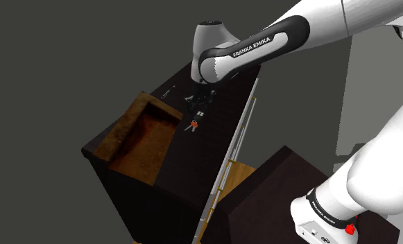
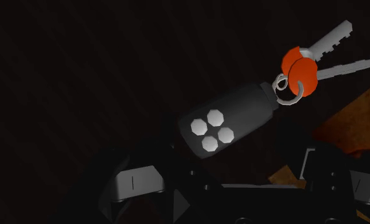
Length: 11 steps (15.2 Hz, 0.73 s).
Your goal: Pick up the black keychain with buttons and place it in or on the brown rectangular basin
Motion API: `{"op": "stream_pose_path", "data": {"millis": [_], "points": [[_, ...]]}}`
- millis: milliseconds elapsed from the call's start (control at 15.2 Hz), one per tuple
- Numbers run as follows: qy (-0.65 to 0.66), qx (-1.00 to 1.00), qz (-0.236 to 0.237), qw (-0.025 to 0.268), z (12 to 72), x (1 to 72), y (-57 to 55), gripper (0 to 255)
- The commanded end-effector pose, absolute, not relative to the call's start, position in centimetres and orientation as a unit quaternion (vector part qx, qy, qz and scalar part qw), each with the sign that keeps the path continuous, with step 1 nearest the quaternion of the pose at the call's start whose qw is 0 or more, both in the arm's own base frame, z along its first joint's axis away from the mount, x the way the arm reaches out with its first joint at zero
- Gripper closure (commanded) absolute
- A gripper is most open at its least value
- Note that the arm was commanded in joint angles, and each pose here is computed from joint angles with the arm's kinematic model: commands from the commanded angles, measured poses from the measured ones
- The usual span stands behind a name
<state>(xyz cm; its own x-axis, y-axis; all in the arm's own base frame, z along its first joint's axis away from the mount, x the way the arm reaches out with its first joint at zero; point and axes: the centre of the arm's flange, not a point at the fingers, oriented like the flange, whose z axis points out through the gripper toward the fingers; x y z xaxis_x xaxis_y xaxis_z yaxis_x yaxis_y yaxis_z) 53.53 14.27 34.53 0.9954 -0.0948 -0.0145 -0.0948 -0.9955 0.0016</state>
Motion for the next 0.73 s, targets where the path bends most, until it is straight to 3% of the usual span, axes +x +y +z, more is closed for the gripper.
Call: {"op": "stream_pose_path", "data": {"millis": [0,660], "points": [[-0.047,0.999,-0.008,0.000,35.5,53.6,14.3,255],[-0.047,0.999,-0.008,0.000,40.8,53.6,14.3,255]]}}
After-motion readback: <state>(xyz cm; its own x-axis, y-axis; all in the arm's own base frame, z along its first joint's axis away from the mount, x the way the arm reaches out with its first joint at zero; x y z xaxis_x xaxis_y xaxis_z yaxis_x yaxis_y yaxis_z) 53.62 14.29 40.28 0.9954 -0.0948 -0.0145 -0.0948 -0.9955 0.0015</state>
